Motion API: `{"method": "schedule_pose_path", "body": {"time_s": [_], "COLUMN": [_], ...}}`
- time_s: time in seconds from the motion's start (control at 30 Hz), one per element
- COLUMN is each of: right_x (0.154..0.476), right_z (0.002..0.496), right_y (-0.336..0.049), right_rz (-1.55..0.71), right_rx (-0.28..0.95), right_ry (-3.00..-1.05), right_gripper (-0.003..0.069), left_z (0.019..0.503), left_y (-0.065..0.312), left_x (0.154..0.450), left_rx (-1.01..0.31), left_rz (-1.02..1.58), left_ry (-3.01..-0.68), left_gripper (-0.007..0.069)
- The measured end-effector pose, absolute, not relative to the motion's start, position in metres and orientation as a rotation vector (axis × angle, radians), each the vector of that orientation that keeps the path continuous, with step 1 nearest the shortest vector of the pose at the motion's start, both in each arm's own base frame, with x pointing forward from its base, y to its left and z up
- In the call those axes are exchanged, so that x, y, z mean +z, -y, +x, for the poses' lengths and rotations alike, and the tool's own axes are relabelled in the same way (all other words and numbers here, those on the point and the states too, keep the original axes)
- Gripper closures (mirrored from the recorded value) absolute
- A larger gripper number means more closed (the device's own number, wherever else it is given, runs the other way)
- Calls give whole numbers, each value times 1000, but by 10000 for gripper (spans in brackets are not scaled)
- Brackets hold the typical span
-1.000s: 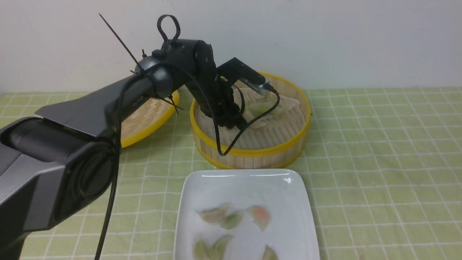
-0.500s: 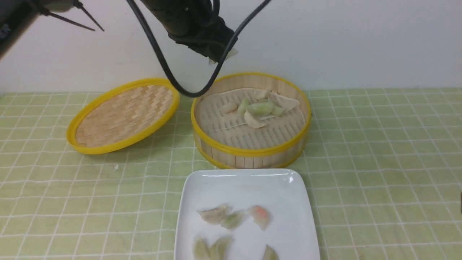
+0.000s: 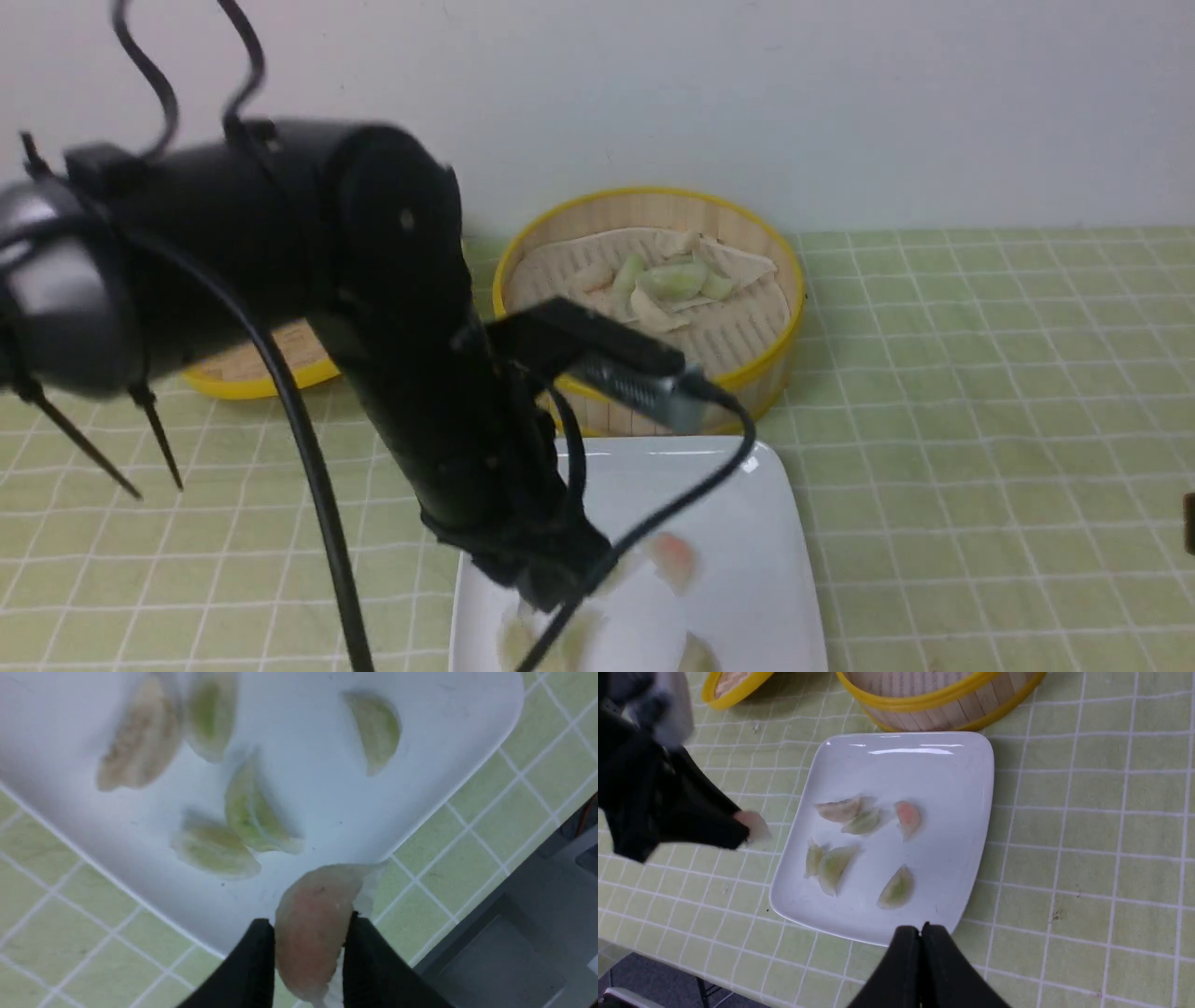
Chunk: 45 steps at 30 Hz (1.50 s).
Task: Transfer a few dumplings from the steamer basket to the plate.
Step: Use the left arm to put the dumpling into the plate, then use the right arm to grab a dumpling from inside the steamer
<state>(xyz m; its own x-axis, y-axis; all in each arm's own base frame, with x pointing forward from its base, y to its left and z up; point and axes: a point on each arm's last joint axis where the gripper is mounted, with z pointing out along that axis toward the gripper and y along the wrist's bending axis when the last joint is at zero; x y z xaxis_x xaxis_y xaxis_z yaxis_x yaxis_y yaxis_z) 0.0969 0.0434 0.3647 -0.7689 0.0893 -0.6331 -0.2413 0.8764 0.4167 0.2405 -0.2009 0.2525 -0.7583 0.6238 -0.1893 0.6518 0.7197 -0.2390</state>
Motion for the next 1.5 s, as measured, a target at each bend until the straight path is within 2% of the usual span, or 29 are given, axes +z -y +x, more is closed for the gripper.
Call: {"method": "schedule_pose_path", "body": {"time_s": [0.1,0.33,0.43,0.57,0.67,0.73,0.77,0.8,0.87,0.93,1.0,1.03,1.17,1.33,1.5], "right_x": [365,365,366,375,380,380,379,379,373,366,361,361,344,316,283], "right_z": [97,97,98,108,125,141,151,153,181,206,232,235,292,349,401], "right_y": [-43,-43,-44,-44,-46,-47,-49,-50,-57,-64,-74,-74,-106,-141,-177], "right_rz": [-123,-136,-143,-178,-196,-223,-240,-248,-294,-332,-379,-378,-497,-550,-636], "right_rx": [633,629,627,628,641,645,649,651,665,648,611,605,520,494,440], "right_ry": [-2364,-2363,-2361,-2354,-2372,-2401,-2420,-2424,-2486,-2523,-2541,-2542,-2555,-2580,-2580], "right_gripper": [671,671,671,671,671,671,671,671,671,670,670,670,669,644,547], "left_z": [226,227,230,233,240,244,246,246,246,241,232,230,198,163,129], "left_y": [212,229,232,235,238,235,232,231,213,193,164,161,107,78,61], "left_x": [230,211,200,197,212,231,243,243,286,313,344,347,388,410,426], "left_rx": [-454,-464,-455,-454,-466,-460,-453,-453,-427,-410,-388,-387,-333,-300,-298], "left_rz": [1077,1068,1057,1049,1038,1019,1004,1004,934,860,745,733,568,505,472], "left_ry": [-2793,-2729,-2757,-2756,-2729,-2700,-2682,-2682,-2589,-2534,-2485,-2487,-2452,-2420,-2360], "left_gripper": [453,449,374,209,190,242,303,303,503,588,619,621,631,631,631]}}
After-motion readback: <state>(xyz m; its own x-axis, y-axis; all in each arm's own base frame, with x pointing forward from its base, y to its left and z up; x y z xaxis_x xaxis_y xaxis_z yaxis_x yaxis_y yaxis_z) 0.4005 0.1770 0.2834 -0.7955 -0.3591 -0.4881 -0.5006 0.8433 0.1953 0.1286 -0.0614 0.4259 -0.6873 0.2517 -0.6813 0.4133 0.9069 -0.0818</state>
